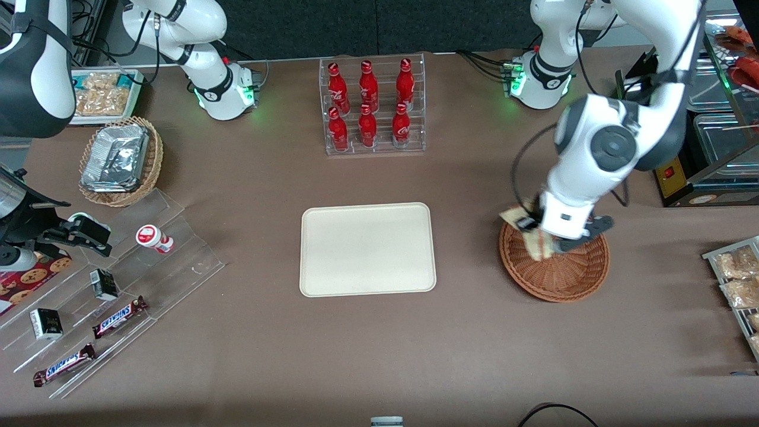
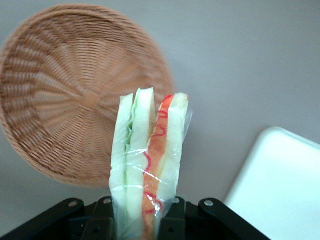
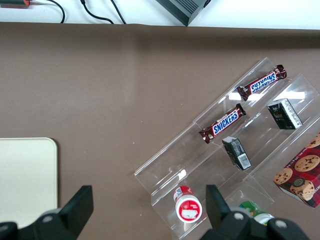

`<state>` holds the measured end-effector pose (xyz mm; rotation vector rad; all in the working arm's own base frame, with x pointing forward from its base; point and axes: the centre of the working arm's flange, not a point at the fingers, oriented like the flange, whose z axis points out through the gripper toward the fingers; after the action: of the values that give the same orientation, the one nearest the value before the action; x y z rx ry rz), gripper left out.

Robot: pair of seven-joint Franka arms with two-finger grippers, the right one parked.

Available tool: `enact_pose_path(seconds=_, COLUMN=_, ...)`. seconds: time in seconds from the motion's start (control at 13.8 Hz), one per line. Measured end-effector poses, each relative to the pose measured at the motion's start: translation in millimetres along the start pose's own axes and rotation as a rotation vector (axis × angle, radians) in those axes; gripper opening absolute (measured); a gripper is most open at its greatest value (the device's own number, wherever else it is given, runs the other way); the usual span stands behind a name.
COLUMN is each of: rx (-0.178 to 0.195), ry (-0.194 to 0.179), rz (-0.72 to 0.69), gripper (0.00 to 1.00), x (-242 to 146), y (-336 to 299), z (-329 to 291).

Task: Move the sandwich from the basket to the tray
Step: 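Lift the sandwich and carry it with the left gripper over the tray, then lower the sandwich onto the cream tray and open the left gripper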

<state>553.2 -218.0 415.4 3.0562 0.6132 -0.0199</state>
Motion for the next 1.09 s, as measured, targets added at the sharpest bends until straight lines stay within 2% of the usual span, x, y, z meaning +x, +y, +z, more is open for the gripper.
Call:
enact_pose_path(seconds=0.15, rx=-0.041, ry=0.013, rz=0.082, gripper=0.19, x=-25, y=50, z=-25)
enact_pose_path(seconds=0.29, rx=-0.076, ry=0.01, rz=0.144, gripper=0.19, x=-42, y=93, z=-28)
enact_pose_path(seconds=0.73, rx=-0.103, ry=-0.09, rz=0.225, gripper=0.16, x=-95, y=212, z=48)
enact_pose_path(seconds=0.8, rx=-0.091, ry=-0.089, rz=0.247, gripper=0.16, x=-101, y=226, z=65)
enact_pose_path(seconds=0.95, rx=-0.038, ry=-0.044, rz=0.289, gripper=0.16, x=-115, y=248, z=99)
enact_pose_path(seconds=1.09, rx=-0.008, ry=-0.029, rz=0.304, gripper=0.16, x=-130, y=266, z=130)
